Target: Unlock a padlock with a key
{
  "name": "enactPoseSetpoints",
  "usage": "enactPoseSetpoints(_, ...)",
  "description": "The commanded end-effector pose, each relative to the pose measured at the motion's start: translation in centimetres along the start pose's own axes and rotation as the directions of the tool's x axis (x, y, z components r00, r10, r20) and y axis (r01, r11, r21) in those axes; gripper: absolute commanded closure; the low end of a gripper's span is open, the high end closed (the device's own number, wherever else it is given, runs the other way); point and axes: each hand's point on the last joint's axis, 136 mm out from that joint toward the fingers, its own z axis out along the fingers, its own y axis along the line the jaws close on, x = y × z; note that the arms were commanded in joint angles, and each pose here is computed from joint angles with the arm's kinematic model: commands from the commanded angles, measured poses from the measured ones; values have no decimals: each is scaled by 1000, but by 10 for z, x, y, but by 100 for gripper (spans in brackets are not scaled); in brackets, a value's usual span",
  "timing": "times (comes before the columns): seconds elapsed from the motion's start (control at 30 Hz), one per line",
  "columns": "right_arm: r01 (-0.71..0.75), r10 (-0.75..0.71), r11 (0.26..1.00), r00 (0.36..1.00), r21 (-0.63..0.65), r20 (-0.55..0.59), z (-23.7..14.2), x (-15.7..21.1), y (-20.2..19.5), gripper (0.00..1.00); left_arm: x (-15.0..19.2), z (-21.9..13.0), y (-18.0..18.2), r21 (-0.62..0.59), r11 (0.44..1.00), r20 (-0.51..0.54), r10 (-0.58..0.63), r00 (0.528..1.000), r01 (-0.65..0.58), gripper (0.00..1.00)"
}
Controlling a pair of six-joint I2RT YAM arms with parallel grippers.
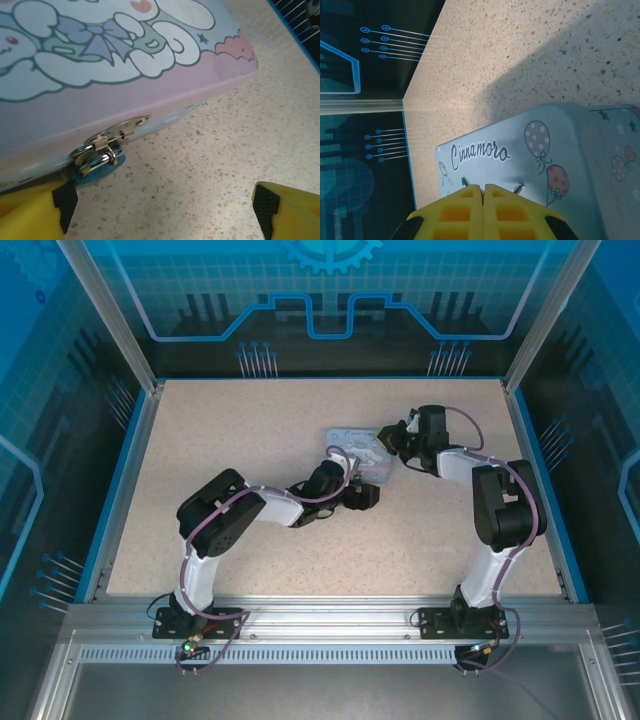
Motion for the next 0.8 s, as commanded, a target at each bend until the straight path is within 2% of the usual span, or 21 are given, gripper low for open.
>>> enactPoseSetpoints(0.0,-65,69,992,997,113,-36,7,22,-41,100,7,4,21,-126,989,-40,76,996,-80,8)
enactPoseSetpoints(0.13,-68,73,991,997,113,-37,7,24,-41,100,7,8,32,-202,973,-32,106,994,-110,7)
enactPoseSetpoints(0.3,-66,71,991,997,115,-40,8,25,-41,100,5,18,31,-206,971,-37,117,992,-122,6)
enactPoseSetpoints(0.4,-66,72,991,997,120,-42,8,26,-43,100,1,25,17,-139,983,-38,119,992,-123,6)
enactPoseSetpoints(0.5,-66,72,990,996,122,-43,8,27,-42,100,-4,26,-7,-17,994,-28,111,993,-112,5)
enactPoseSetpoints(0.6,-66,73,990,996,128,-44,8,28,-45,100,-14,22,-29,103,993,-6,57,998,-56,5)
enactPoseSetpoints(0.77,-68,75,989,996,132,-47,9,29,-47,100,-31,15,-44,206,978,18,-28,999,24,5)
